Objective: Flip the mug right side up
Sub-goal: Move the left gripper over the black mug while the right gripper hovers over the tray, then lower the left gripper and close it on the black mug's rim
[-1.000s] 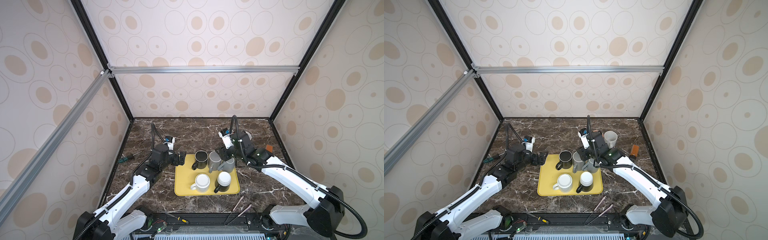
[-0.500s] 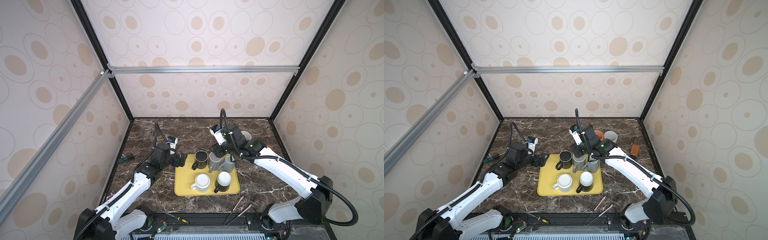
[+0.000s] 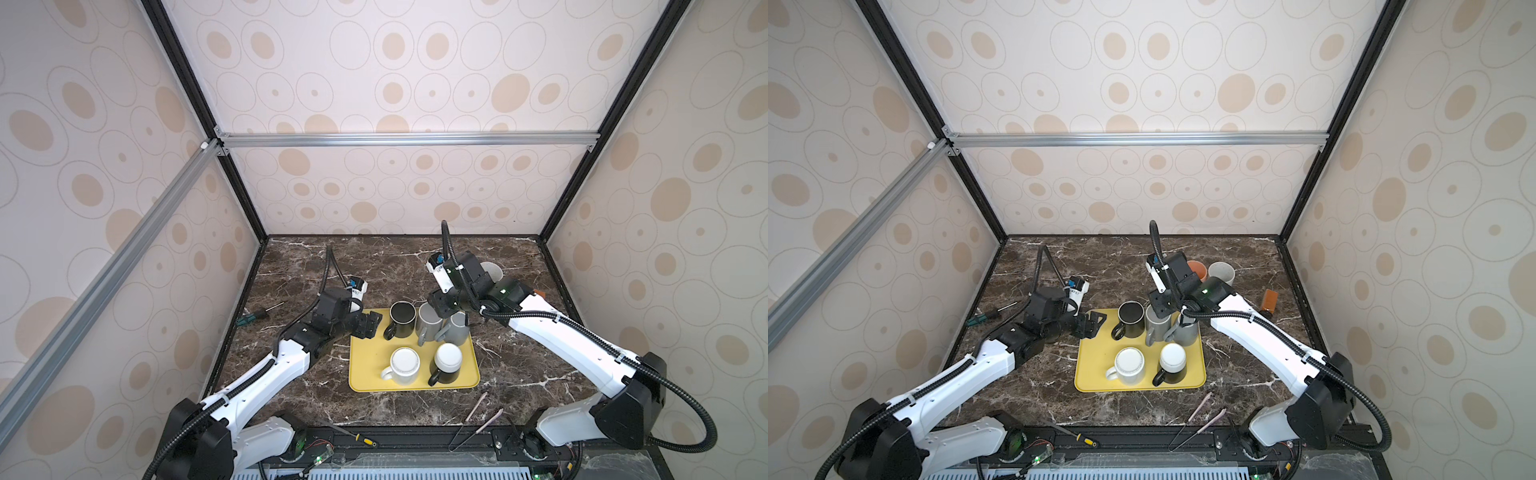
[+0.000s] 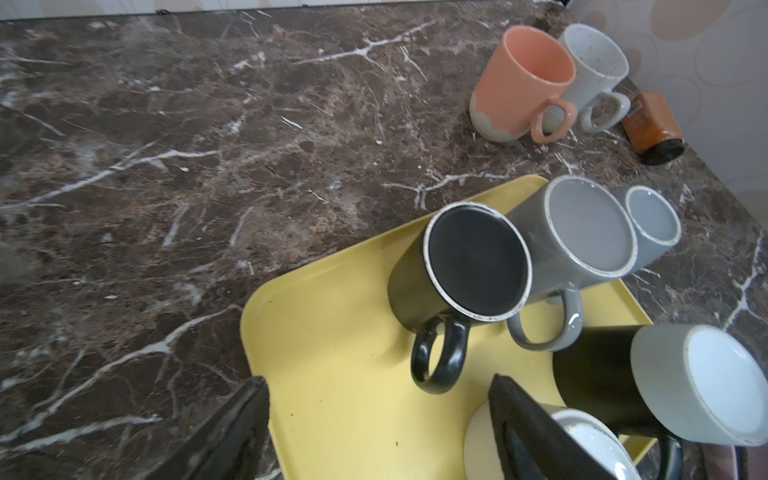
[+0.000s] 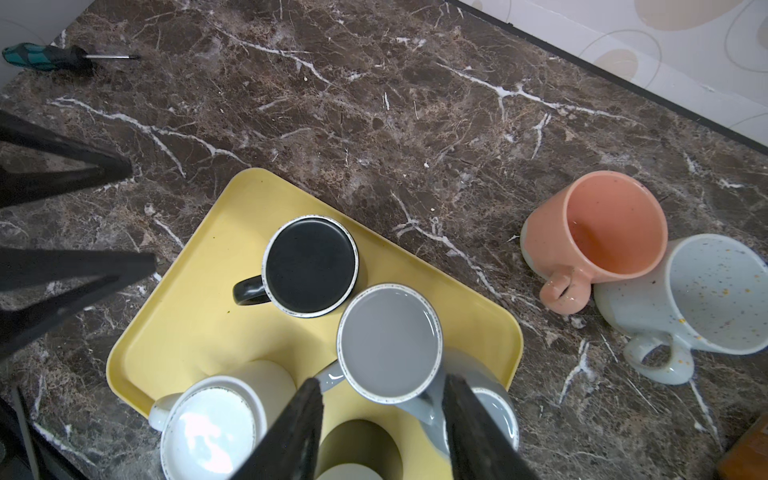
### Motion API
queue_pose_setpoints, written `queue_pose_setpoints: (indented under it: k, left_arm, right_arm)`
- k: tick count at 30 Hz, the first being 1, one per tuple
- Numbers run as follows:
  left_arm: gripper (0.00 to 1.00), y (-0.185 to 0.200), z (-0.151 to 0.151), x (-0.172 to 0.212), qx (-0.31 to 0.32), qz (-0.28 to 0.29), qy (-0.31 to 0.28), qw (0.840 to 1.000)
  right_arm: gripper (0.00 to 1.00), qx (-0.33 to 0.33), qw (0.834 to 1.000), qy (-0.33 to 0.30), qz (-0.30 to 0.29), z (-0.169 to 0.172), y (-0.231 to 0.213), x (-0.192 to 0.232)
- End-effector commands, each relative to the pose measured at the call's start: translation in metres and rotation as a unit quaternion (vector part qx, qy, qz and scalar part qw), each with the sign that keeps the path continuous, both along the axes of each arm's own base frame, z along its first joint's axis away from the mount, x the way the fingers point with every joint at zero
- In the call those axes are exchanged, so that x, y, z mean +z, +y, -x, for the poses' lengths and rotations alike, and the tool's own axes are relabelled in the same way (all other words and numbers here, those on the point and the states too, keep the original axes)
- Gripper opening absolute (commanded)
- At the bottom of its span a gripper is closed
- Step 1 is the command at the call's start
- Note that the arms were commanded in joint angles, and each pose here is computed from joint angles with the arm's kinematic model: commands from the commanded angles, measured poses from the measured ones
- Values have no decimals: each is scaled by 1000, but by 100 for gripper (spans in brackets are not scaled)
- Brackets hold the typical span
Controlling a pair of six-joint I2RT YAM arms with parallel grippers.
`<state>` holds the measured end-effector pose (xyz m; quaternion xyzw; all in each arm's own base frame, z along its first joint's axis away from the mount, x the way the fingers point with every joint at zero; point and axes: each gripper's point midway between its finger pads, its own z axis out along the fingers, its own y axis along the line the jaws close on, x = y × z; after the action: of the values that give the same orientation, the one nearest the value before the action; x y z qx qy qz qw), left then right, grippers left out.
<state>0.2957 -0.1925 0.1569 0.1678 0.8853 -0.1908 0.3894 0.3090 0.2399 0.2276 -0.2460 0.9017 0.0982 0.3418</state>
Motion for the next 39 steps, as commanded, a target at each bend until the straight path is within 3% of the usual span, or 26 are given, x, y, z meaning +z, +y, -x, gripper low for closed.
queue_pose_setpoints:
  k: [1,8,21,39]
  left_arm:
    - [82,-23,-3,21,-32,6,-29,999]
    - [68,-37,-1,3,-46,-27,-14,998]
    - [59,-51,-3,-31,-58,-92,5,994]
    - [40,-68,-4,-65,-84,-98,47,991]
  right_arm:
    - [50,-11,1000,-11,-12,4,-4,8]
    - [50,-10,1000,-19,-8,2,-5,11]
    - [50,-23,999,-23,-16,5,-11,2]
    - [49,-22,999,-24,-10,8,-15,1]
